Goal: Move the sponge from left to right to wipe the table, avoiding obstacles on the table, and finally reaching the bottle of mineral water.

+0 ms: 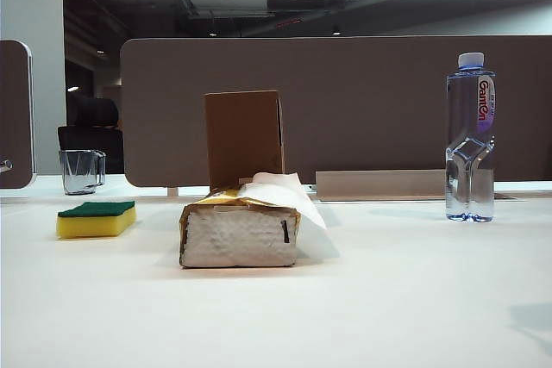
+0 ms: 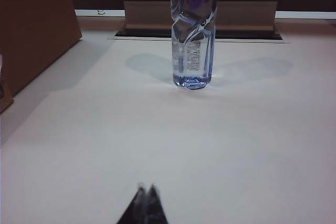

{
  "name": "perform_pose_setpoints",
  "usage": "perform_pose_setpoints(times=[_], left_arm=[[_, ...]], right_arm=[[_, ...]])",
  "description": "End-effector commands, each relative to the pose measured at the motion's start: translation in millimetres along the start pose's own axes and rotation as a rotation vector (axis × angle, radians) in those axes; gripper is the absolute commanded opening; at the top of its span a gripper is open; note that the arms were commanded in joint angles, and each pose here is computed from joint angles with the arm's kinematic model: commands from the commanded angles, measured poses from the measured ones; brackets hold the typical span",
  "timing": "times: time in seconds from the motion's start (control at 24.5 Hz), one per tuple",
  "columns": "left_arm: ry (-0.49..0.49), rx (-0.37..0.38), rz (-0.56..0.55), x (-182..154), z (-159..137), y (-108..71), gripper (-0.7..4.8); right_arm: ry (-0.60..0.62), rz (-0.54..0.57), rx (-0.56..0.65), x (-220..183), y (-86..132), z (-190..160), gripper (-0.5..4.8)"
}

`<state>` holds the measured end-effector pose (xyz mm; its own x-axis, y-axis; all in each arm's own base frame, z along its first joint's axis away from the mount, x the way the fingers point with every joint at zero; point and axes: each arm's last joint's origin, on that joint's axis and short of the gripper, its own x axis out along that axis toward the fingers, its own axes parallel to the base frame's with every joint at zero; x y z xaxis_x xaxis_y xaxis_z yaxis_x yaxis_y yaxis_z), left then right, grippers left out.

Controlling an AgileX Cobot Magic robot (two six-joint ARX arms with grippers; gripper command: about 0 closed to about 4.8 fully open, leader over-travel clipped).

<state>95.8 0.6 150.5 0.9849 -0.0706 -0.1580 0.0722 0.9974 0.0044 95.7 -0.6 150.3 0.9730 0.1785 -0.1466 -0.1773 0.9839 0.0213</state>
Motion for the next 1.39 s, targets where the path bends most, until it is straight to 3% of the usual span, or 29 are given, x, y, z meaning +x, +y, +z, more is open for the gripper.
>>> perform_pose_setpoints(times=[0.04,0.69,0.9,0.98,1.02,1.26,1.39], left_arm=[[0.003,-0.003,-0.001,0,-1,-0.1,-0.06],[-0.008,-0.023,-0.002,0,1,-0.1,-0.06],[-0.021,-0.065,-0.012,0,3,-0.3,0.01],[-0.047,-0.097,-0.025,0,5,-0.6,1.05],[-0.054,-0.110,-0.031,-1,7,-0.8,1.28],[-0.098,-0.115,-0.149,-7,23,-4.4,1.34],[-0.118,-0.154,-0.178,-10,31,-5.3,2.15]], right_arm=[[-0.004,0.004,0.003,0,0,0,-0.08],[-0.004,0.005,0.003,0,0,0,-0.08],[-0.006,0.006,0.018,0,0,0,-0.08],[-0.007,0.013,0.023,0,0,0,-0.08],[-0.007,0.017,0.024,0,0,0,-0.08],[-0.027,0.040,0.082,-2,2,7,-0.04],[-0.057,0.056,0.080,-5,3,18,0.27]])
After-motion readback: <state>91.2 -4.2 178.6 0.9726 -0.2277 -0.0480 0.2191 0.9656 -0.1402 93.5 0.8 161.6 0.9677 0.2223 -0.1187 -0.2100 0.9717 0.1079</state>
